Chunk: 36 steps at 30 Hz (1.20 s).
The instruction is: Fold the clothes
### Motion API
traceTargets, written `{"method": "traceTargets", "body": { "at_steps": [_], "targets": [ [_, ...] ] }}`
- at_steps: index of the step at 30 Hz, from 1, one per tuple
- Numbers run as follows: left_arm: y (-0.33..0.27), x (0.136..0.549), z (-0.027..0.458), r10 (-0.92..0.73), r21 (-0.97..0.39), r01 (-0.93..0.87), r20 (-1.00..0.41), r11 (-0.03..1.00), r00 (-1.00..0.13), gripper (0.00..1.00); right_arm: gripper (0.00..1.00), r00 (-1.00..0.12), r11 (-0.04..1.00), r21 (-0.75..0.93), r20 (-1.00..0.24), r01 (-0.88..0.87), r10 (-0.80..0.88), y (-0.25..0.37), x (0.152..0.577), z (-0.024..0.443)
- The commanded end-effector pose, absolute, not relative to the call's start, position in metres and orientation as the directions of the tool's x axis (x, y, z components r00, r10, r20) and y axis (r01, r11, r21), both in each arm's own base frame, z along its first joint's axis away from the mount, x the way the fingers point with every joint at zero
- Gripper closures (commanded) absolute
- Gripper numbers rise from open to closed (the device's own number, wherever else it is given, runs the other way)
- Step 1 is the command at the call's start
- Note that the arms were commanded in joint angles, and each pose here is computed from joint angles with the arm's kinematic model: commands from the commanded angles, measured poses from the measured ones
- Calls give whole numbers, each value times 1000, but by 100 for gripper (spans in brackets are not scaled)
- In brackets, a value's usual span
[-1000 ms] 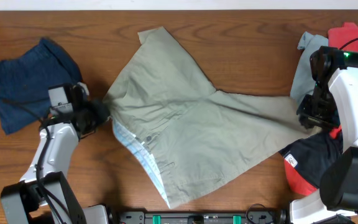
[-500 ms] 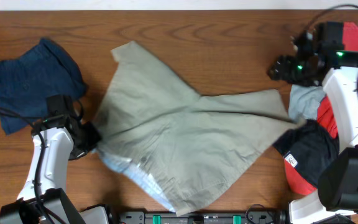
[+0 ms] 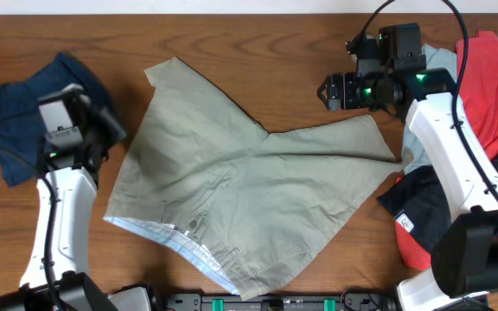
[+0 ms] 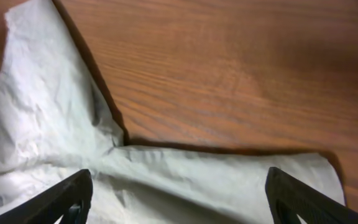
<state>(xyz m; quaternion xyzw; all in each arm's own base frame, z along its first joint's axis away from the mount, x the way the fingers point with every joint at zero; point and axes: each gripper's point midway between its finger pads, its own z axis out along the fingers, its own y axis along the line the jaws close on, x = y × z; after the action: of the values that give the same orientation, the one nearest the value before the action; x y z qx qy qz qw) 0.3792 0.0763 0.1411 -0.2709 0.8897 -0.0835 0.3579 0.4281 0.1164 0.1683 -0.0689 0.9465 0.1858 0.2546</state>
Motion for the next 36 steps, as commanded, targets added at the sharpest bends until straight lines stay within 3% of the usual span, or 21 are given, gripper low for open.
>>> {"method": "traceTargets", "body": {
  "at_steps": [1,6,11,19,33,34,36],
  "targets": [
    [50,403,139,-513,-392,-333,-597,858,-617,56,13,-873,936,300,-487,-186,-18,107,429,164],
    [29,436,127,-483,-443,-232,-619,866,-619,54,11,-896,939,302,-444,-165,-14,102,420,158],
    [15,471,111,-470,-484,-165,-622,859,-626,39,11,-916,941,304,-400,-150,-17,101,409,153],
    [18,519,74,-552,-555,-193,-607,809,-571,39,11,-950,944,306,-312,-121,-21,98,389,144],
    [19,536,24,-597,-586,-219,-594,780,-539,41,12,-960,946,306,-280,-111,-22,97,381,142],
    [18,538,25,-596,-587,-213,-599,781,-535,43,12,-960,946,305,-280,-111,-23,97,381,142],
    [15,541,27,-591,-589,-196,-611,784,-527,58,13,-960,946,306,-280,-111,-22,97,381,142]
  ]
}}
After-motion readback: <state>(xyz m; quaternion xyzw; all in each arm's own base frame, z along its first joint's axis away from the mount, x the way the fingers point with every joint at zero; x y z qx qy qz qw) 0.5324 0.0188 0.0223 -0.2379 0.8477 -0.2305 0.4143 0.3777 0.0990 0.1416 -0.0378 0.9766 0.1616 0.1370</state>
